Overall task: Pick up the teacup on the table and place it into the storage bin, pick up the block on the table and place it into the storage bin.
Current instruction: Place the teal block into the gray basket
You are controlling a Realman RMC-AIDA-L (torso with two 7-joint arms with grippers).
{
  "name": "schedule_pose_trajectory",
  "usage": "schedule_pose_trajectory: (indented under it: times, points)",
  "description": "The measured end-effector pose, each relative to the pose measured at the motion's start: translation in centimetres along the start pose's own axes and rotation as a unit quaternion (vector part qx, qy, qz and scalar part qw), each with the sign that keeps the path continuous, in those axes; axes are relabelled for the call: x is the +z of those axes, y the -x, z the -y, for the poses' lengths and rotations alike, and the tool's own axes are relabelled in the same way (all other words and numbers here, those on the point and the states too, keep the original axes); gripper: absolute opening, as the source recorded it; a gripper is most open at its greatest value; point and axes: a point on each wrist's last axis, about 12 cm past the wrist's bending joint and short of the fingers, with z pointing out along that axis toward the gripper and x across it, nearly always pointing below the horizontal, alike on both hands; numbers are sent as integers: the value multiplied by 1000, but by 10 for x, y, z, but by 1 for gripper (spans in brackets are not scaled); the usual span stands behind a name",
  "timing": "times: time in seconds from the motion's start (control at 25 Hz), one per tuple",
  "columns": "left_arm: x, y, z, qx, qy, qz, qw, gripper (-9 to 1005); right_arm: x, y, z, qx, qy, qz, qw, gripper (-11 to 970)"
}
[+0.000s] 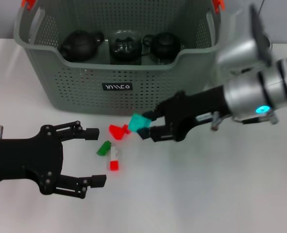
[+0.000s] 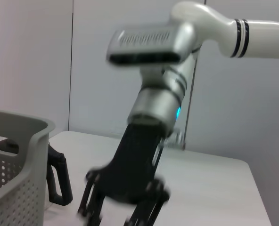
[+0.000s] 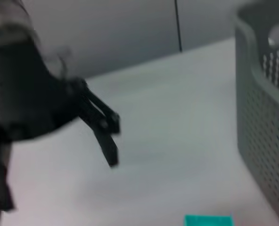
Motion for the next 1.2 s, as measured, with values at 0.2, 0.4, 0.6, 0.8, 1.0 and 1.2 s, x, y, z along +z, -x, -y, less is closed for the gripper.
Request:
schedule_pose_trajectory:
  times: [0.2, 0.4, 0.6, 0.8, 1.0, 1.2]
  points:
    - [-1, 0, 0, 0, 2, 2, 1000, 948, -40, 32, -2, -18, 13, 64, 998, 425]
    - [-1, 0, 0, 1, 2, 3, 1000, 948, -56, 67, 12, -30, -29, 122, 992, 425]
    - [-1, 0, 0, 2, 2, 3, 1000, 948, -42, 90, 41, -4, -100, 153, 983, 424]
    - [-1, 1, 0, 2, 2, 4, 1000, 948, -19, 93, 66, 22, -151, 125, 980, 424]
    - [-1, 1, 0, 2, 3, 6, 1000, 947, -9, 93, 80, 34, -206, 113, 971, 425]
    - [-1, 1, 0, 1, 3, 5, 1000, 947, -9, 95, 79, 28, -209, 118, 970, 529]
